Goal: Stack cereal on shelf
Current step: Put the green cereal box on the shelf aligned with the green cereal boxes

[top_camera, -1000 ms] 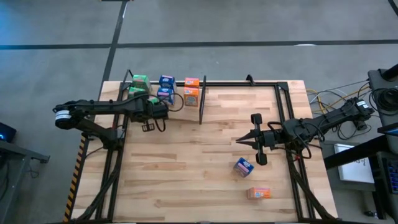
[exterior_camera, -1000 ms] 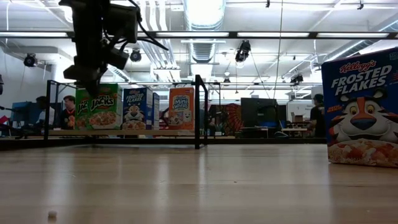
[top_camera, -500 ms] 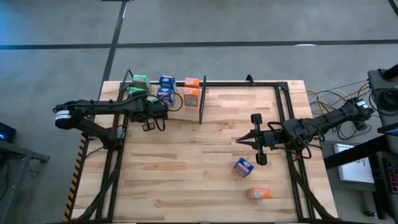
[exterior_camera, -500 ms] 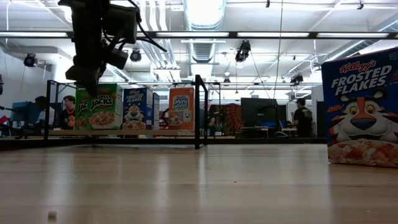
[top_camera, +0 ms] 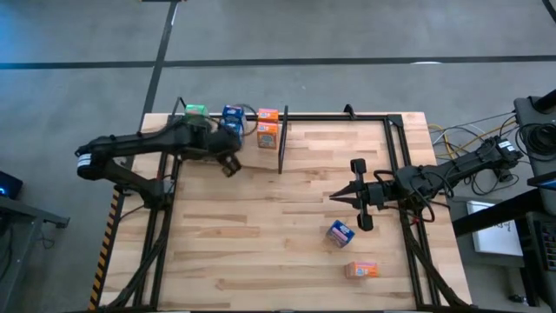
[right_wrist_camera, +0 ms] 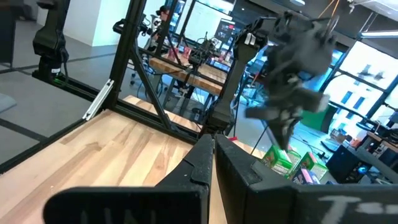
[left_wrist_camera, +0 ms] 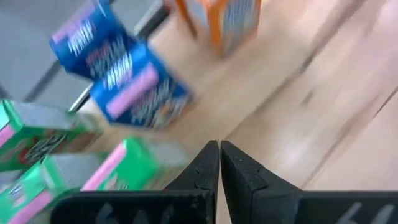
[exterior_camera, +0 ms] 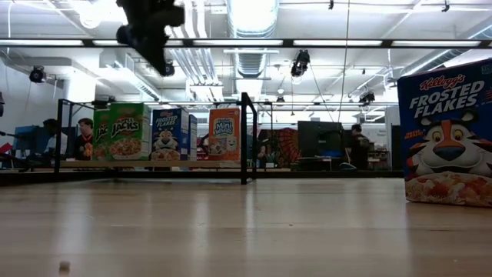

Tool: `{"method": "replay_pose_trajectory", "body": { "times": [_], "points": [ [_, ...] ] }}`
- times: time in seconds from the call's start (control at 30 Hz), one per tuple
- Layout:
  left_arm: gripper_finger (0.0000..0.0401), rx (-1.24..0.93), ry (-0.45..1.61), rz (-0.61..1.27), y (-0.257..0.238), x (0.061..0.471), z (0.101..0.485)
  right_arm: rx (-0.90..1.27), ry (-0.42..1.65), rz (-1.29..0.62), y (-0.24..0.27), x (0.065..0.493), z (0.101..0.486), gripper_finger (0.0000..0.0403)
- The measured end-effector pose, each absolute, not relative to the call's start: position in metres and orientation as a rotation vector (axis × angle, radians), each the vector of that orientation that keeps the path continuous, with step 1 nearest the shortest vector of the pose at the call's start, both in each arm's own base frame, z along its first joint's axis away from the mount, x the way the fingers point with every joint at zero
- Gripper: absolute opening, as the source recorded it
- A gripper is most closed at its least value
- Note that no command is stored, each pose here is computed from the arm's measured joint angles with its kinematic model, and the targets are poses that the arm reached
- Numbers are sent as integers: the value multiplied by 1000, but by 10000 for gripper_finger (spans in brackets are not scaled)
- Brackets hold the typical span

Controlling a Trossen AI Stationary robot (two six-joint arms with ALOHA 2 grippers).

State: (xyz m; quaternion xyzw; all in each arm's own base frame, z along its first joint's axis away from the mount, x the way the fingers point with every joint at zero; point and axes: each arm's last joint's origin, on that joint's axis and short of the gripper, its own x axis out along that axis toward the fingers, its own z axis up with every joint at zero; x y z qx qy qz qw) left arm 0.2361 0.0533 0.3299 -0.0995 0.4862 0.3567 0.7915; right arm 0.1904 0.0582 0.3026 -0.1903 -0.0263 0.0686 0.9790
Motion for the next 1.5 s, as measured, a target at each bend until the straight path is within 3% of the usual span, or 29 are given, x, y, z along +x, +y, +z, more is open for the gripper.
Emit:
{"method": "replay_pose_trajectory", "body": {
  "times": [0.17, 0.47, 0.97, 1.5],
  "points": [
    [0, -343, 882, 812, 56, 250, 348, -393, -39, 141, 58, 190, 301, 9],
    [0, -426, 1017, 922, 59, 271, 309, -398, -8, 148, 56, 184, 301, 9],
    [0, -211, 1240, 1134, 71, 277, 272, -400, -1, 151, 56, 183, 300, 9],
    [0, -192, 1329, 1184, 81, 264, 255, -401, 4, 152, 56, 183, 300, 9]
  ]
}}
